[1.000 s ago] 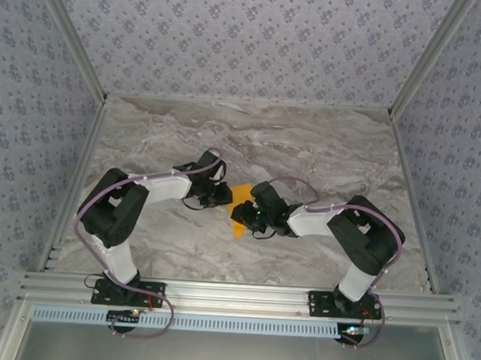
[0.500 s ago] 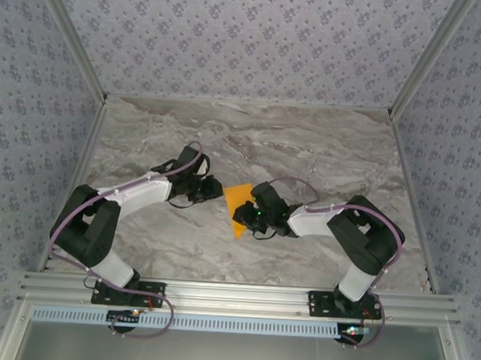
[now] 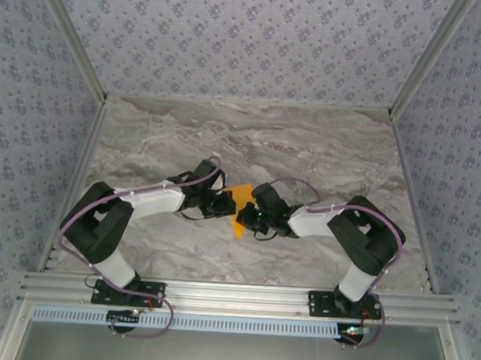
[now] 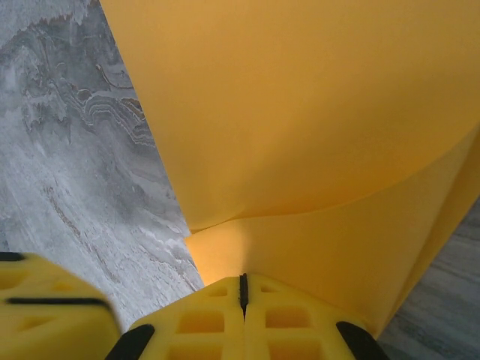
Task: Fold a paper plane with a square sheet of paper (pick it up from the middle)
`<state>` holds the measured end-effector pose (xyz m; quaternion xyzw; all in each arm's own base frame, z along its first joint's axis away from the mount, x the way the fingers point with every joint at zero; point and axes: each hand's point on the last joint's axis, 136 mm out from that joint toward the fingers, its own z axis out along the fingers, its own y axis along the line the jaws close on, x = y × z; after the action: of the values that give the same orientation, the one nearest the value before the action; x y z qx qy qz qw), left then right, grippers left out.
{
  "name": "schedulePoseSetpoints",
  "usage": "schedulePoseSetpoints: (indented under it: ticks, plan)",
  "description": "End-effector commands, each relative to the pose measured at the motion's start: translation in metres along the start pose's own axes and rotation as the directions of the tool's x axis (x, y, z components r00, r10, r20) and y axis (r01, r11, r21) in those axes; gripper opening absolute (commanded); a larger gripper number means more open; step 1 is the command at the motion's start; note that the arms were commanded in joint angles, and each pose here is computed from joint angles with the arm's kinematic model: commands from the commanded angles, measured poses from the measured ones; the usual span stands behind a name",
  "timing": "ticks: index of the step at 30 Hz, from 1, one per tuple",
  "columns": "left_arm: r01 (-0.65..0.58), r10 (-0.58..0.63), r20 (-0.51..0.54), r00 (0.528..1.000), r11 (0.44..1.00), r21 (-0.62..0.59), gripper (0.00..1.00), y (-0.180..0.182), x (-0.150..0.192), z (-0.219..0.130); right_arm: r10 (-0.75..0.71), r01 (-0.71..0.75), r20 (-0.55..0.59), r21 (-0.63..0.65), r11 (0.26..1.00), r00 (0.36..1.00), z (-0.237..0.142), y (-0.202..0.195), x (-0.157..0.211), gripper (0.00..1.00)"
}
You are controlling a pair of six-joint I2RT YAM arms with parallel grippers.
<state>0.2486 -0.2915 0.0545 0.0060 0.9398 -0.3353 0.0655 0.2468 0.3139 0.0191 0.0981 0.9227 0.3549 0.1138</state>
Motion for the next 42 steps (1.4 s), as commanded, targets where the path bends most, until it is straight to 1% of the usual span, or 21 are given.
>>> schedulePoseSetpoints:
  ticks: [1,9,15,18,22,26,34,39,42]
  plan:
    - [0.015,-0.015,-0.018,1.0,1.0,-0.009,0.0,0.008,0.004,0.01,0.03,-0.019,-0.049,0.214,0.977,0.998,0.0,-0.062,0.022,0.0]
    - [0.015,-0.017,-0.027,1.0,0.999,-0.044,0.0,0.016,0.002,0.022,0.034,-0.023,-0.05,0.207,0.978,0.998,0.001,-0.062,0.023,0.0]
    - [0.021,-0.025,-0.039,0.999,0.995,-0.097,0.0,0.03,0.006,0.031,0.032,-0.024,-0.044,0.165,0.986,0.999,0.0,-0.055,0.022,0.0]
    - [0.016,-0.026,-0.054,0.998,0.986,-0.164,0.0,0.044,0.012,0.033,0.002,0.001,-0.027,0.092,0.996,1.0,-0.003,-0.039,0.016,0.0]
    - [0.008,-0.026,-0.072,0.997,0.969,-0.248,0.0,0.061,0.021,0.032,-0.075,0.075,-0.01,-0.034,0.997,0.997,-0.012,-0.009,0.005,0.0]
    - [-0.01,-0.019,-0.087,0.996,0.947,-0.32,0.0,0.07,0.026,0.031,-0.125,0.124,0.003,-0.091,0.988,0.992,-0.019,0.004,-0.002,0.0]
    - [-0.04,-0.006,-0.112,0.994,0.913,-0.406,0.0,0.078,0.032,0.034,-0.103,0.103,0.011,-0.043,0.994,0.995,-0.022,-0.022,-0.016,0.0]
    - [-0.061,0.004,-0.124,0.992,0.885,-0.461,0.0,0.085,0.034,0.032,-0.069,0.069,0.009,0.022,0.997,0.998,-0.024,-0.043,-0.029,0.0]
    - [-0.065,0.006,-0.124,0.992,0.875,-0.479,0.0,0.089,0.034,0.03,-0.051,0.05,0.03,0.02,0.999,0.998,-0.03,-0.045,-0.037,0.0]
